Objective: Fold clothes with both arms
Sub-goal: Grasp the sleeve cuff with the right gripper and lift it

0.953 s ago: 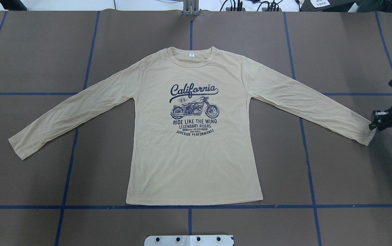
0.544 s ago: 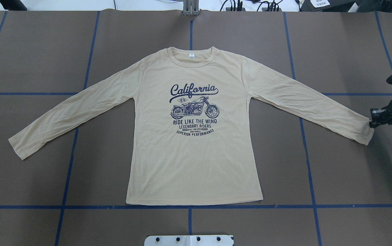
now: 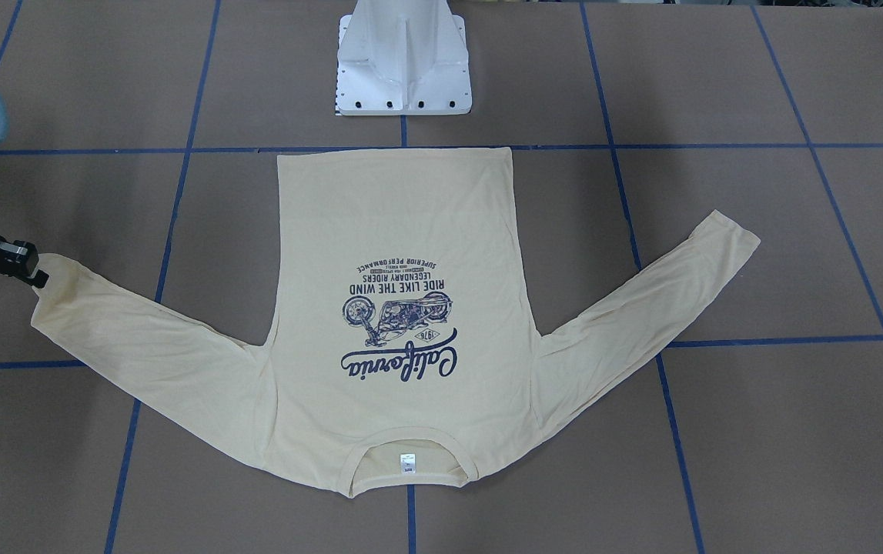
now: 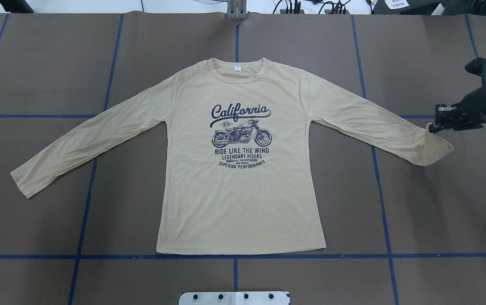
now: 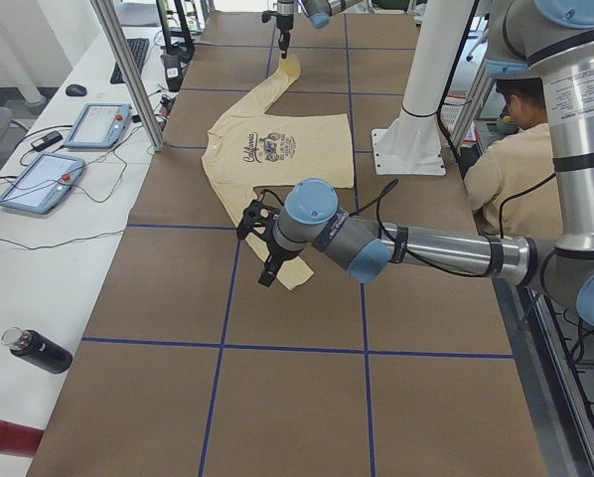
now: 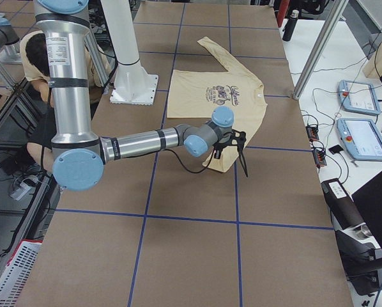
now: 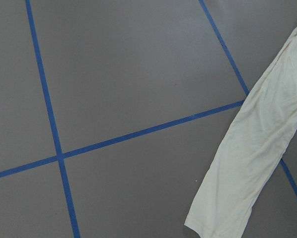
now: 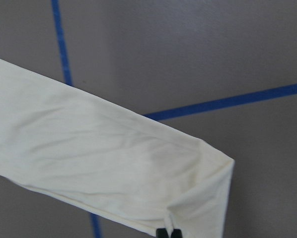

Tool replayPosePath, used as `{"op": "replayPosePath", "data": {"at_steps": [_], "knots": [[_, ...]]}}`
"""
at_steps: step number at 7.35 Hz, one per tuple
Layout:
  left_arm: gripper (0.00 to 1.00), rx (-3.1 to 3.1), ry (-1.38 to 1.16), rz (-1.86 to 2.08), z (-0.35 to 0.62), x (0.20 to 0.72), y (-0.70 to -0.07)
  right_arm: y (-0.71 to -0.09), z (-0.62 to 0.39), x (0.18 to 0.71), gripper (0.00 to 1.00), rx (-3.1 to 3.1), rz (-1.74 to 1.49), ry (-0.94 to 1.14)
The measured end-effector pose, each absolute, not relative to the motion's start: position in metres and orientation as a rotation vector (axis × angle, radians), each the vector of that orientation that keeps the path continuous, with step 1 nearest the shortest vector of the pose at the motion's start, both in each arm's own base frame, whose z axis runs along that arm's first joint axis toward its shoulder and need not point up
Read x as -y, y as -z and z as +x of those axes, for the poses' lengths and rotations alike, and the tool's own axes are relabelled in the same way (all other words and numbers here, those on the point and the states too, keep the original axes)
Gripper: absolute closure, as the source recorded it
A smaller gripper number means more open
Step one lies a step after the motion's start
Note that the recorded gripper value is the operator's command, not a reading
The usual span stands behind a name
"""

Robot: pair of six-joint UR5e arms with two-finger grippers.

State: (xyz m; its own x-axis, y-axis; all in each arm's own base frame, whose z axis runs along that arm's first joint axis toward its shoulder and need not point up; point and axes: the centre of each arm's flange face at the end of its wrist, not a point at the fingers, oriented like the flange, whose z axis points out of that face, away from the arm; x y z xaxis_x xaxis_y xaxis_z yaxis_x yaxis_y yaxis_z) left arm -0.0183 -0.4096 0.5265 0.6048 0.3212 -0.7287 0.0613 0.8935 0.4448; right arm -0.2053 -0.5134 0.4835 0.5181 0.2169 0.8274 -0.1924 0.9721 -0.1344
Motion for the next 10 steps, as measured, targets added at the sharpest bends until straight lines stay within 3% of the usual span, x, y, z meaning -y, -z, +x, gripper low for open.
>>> {"op": "replayPosePath", "data": {"at_steps": [3,5,7,10], "knots": [[0.0,-0.92,-0.159,0.458,-0.018,0.41,-0.526,-0.279,-0.344,0.58,1.0,0.987,-0.041,-0.42],[0.0,-0.923,-0.162,0.459,-0.018,0.41,-0.526,-0.16,-0.427,0.598,1.0,1.002,-0.021,-0.492],[0.0,-0.925,-0.163,0.458,-0.018,0.41,-0.526,-0.091,-0.476,0.585,1.0,1.058,0.012,-0.461],[0.0,-0.925,-0.162,0.457,-0.018,0.41,-0.526,-0.036,-0.564,0.563,1.0,1.094,0.073,-0.443]]}}
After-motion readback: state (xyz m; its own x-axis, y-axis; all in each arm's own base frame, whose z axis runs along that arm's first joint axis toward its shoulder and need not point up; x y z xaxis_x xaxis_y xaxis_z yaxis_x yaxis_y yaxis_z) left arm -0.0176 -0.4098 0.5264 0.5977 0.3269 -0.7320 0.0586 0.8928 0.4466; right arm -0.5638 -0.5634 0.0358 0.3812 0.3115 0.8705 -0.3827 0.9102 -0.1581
